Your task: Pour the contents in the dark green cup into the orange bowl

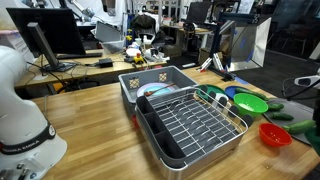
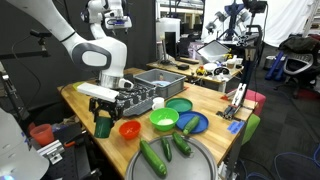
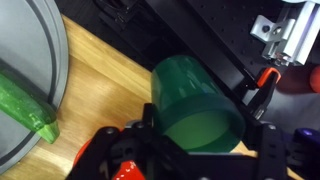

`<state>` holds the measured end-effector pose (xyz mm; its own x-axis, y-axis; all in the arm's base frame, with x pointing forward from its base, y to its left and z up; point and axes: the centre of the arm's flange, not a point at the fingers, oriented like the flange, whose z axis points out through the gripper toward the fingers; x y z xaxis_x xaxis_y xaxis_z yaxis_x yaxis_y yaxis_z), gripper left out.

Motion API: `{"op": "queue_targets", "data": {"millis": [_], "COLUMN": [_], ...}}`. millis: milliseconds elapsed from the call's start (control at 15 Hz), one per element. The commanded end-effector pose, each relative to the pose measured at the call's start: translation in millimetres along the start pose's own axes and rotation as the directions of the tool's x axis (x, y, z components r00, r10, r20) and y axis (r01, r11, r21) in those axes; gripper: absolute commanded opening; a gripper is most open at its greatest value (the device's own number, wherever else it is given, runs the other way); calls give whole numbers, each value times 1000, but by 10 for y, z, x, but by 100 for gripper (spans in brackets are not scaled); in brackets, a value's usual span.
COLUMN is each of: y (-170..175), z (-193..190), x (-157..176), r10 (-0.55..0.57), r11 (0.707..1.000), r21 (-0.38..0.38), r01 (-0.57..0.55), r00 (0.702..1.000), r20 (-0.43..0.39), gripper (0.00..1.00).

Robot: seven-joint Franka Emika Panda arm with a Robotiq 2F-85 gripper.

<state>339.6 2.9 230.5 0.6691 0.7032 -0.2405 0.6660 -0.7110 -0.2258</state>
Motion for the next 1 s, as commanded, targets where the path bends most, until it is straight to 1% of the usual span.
{"op": "queue_targets", "data": {"millis": [0, 200, 400, 533, 933], "y": [55, 143, 255, 344, 522], "z": [23, -37, -107, -126, -180], "x": [10, 76, 205, 308, 593], "r10": [97, 166, 200, 211, 195], "r11": [995, 986, 980, 977, 981], "r21": [-4, -17, -28, -34, -19], "r01": [-97, -165, -199, -209, -195], "r00": [995, 986, 979, 975, 954], "r20": [17, 21, 39, 66, 230], "gripper": [53, 53, 53, 53, 53]}}
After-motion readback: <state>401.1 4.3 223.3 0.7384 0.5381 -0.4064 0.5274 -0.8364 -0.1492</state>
